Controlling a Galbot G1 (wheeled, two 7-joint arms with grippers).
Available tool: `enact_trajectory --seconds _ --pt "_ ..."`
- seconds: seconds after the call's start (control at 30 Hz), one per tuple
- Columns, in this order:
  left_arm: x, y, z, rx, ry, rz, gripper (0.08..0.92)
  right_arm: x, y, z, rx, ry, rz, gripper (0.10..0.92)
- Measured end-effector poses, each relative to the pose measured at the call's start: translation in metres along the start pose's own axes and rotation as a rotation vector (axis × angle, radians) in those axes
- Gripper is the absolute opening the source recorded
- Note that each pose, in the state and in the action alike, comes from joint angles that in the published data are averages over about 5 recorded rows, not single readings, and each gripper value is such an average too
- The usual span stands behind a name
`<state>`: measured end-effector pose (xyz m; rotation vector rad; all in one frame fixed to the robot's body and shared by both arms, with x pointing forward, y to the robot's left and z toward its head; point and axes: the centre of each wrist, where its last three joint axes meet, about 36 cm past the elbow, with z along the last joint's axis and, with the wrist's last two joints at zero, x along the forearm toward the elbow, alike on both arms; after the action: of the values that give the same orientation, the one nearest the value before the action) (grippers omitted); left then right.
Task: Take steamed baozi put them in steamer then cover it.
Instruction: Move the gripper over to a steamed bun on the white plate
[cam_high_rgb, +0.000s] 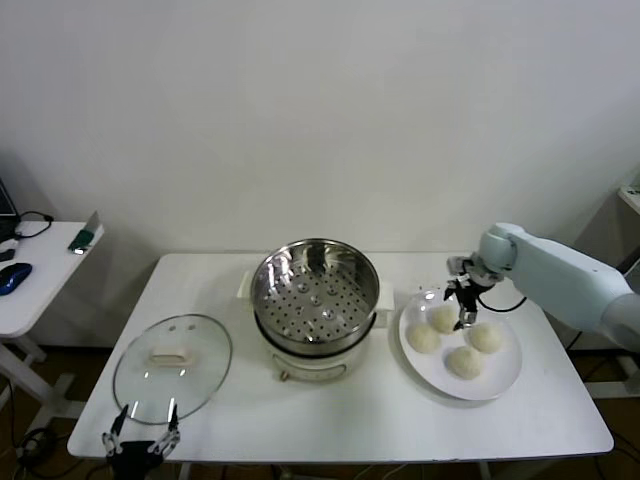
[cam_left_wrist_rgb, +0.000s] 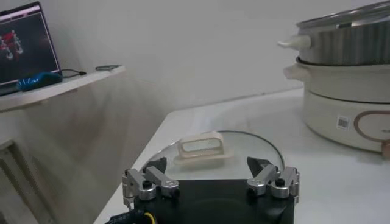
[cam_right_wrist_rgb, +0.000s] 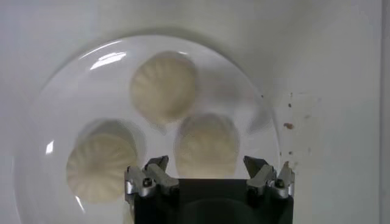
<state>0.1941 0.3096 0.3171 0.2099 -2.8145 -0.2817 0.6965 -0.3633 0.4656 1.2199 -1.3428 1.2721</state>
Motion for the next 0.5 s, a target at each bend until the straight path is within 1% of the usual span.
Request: enact_trajectory --seconds 0.1,0.3,0.5 --pt "-0.001 -0.001 0.001 -0.002 -0.001 0.001 0.823 -0.004 -0.001 -0.001 -0.003 0.002 0.002 0.82" --pt "-0.001 -0.001 0.001 -0.008 -0.004 -0.001 0.823 -0.012 -0.001 -0.007 -0.002 -0.003 -0.002 0.781" --pt "0.0 0.0 0.002 -0.014 -0.003 -0.003 0.823 -0.013 -0.003 -0.01 0.008 0.011 -0.008 0.711"
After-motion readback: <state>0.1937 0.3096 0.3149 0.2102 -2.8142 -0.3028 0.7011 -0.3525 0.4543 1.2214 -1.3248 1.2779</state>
